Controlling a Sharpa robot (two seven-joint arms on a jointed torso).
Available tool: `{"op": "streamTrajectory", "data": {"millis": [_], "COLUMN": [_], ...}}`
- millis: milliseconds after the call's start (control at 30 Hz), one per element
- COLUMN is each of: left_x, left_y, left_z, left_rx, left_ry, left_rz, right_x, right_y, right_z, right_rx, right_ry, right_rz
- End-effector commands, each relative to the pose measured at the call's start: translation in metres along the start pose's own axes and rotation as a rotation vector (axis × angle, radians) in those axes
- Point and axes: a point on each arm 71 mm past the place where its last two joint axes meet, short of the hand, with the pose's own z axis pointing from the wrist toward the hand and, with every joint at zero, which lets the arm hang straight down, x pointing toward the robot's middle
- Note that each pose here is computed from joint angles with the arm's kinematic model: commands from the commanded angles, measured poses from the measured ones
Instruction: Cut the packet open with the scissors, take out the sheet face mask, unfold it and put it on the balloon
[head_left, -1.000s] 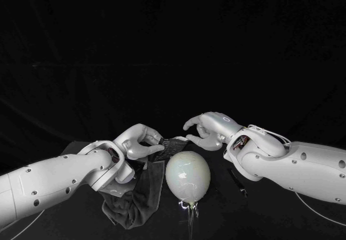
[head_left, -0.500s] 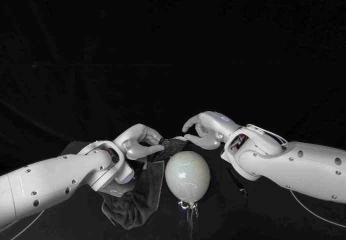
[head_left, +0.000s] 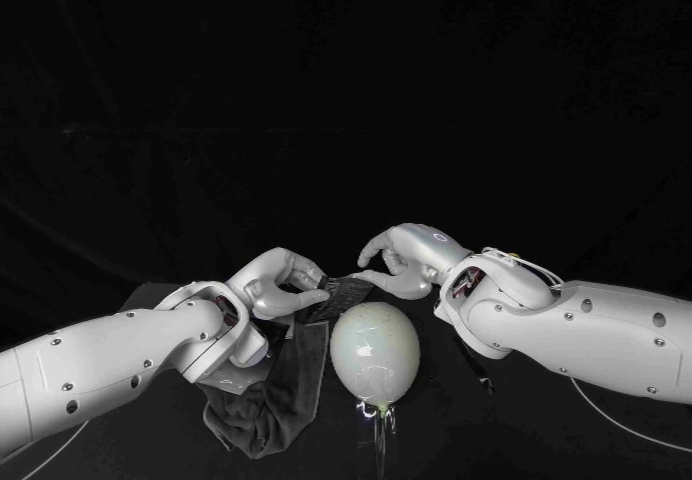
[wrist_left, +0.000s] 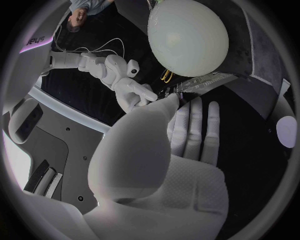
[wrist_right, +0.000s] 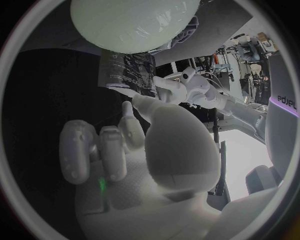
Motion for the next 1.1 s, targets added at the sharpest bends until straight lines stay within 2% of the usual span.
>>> {"op": "streamTrajectory", "data": {"millis": [33,1100], "left_x": [0.0005,0.0011], "left_y": [-0.0029,-0.0041], "left_z": [0.0009,0.0008], "left_rx": [0.012,0.017], "left_ry": [-0.002,-0.003], "left_rz": [-0.007,-0.009], "right_x": [0.0013,0.0099], "right_y": [-0.0001,0.0009], "right_z": [0.0014,0.0038], "right_rx": [0.000,-0.002], "right_ry": [0.015,0.084], "right_rz": [-0.043,-0.108]}}
